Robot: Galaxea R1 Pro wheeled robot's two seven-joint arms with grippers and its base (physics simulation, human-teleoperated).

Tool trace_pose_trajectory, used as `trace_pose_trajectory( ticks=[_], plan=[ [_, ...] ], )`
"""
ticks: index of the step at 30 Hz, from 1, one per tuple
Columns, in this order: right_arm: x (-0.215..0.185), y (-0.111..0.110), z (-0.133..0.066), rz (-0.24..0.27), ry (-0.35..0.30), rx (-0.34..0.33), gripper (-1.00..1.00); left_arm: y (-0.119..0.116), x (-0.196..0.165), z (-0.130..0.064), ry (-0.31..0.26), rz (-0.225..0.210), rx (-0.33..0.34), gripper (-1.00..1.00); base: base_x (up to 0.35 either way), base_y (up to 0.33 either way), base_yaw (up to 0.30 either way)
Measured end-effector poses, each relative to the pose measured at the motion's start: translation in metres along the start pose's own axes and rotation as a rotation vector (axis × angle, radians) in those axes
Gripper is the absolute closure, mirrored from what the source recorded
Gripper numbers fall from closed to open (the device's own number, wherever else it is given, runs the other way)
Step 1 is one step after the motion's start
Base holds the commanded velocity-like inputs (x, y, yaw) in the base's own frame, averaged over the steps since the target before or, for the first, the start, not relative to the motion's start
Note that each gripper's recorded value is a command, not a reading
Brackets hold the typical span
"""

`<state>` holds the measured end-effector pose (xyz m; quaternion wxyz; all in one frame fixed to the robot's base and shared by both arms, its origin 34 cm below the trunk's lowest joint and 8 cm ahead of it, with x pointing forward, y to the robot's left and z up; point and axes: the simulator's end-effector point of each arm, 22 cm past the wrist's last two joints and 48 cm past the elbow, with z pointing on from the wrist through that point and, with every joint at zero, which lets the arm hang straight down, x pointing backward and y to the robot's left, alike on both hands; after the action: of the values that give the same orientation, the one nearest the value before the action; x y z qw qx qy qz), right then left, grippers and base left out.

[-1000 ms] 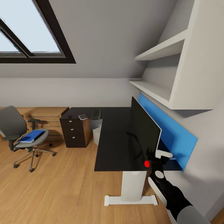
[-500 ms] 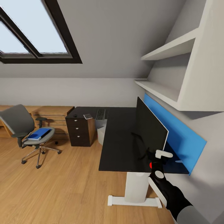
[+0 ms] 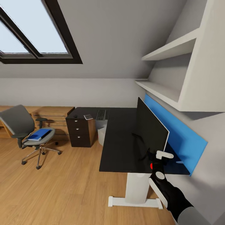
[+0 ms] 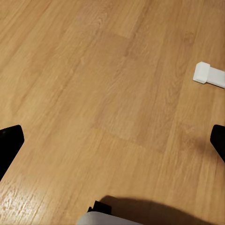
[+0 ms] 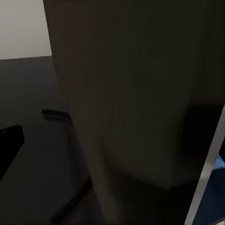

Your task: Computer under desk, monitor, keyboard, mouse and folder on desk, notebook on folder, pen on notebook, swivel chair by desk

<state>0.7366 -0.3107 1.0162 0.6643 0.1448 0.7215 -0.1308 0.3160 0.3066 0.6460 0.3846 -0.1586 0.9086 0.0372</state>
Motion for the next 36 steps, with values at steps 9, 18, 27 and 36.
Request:
trace_pose_trajectory(
  ticks=[9, 18, 27, 36],
  plan=[
    [0.0, -0.0005, 0.0, 0.0, 0.0, 0.002, -1.0, -0.0001, 0.0, 0.0, 0.0, 0.001, 0.001, -1.0, 0.0, 0.0, 0.153],
    [-0.0001, -0.0014, 0.0003, -0.001, -0.001, 0.003, -1.0, 0.0002, -0.0001, 0.0, 0.0, 0.0, 0.0, -1.0, 0.0, 0.0, 0.06],
    [-0.0001, -0.0015, 0.0003, -0.001, -0.001, 0.004, -1.0, 0.0004, -0.0001, 0.0, 0.0, 0.0, -0.001, -1.0, 0.0, 0.0, 0.004],
    [0.0, -0.0014, 0.0002, 0.0, 0.0, 0.004, -1.0, 0.0002, 0.0, 0.0, 0.0, 0.0, 0.0, -1.0, 0.0, 0.0, 0.0]
  ],
)
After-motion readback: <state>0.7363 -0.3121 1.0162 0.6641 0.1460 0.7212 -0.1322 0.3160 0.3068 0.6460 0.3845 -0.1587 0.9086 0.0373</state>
